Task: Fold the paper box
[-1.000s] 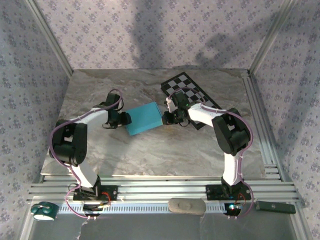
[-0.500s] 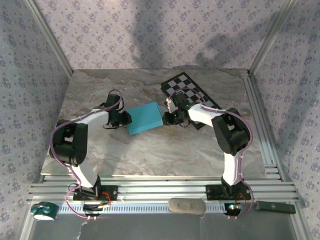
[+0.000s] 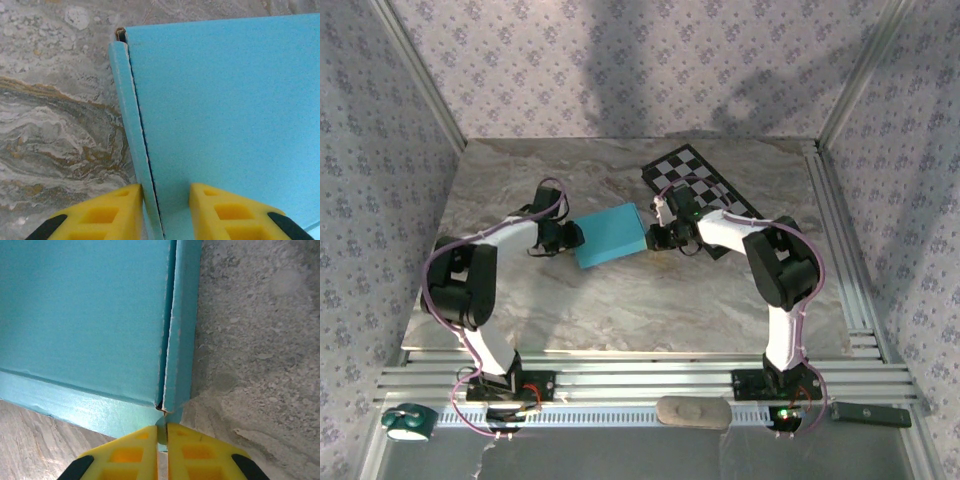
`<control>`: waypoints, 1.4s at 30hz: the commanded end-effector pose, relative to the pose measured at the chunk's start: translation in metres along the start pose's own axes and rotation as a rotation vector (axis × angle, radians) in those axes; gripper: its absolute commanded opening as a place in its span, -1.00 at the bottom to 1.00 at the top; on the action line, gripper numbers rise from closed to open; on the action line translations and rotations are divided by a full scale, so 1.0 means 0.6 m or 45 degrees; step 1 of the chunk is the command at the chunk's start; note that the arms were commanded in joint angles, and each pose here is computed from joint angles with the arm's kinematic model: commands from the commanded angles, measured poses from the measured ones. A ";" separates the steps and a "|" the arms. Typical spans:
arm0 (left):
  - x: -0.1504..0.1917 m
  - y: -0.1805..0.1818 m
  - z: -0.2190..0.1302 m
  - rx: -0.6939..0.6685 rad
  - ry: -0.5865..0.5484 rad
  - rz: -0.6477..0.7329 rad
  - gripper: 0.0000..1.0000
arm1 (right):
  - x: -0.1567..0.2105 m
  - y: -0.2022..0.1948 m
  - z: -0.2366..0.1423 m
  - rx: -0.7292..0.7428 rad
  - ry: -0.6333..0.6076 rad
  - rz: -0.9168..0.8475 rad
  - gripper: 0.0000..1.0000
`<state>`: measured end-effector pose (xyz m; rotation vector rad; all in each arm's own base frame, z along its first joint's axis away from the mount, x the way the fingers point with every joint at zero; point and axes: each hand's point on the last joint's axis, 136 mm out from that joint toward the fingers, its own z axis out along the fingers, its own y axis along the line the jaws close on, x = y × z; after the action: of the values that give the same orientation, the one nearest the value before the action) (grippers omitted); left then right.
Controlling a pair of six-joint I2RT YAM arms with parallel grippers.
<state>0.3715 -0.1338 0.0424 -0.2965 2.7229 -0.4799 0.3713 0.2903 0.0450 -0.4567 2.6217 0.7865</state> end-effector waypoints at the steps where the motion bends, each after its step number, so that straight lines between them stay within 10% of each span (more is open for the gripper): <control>1: 0.032 0.020 0.022 -0.048 0.112 -0.006 -0.40 | 0.015 -0.010 0.019 -0.010 0.024 -0.022 -0.78; 42: 0.040 0.024 0.030 -0.046 0.167 -0.001 -0.41 | 0.023 -0.069 0.056 0.238 0.030 0.006 -0.62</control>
<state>0.3833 -0.1330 0.0426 -0.2820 2.7226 -0.4855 0.4075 0.2924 0.0330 -0.4144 2.5188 0.6555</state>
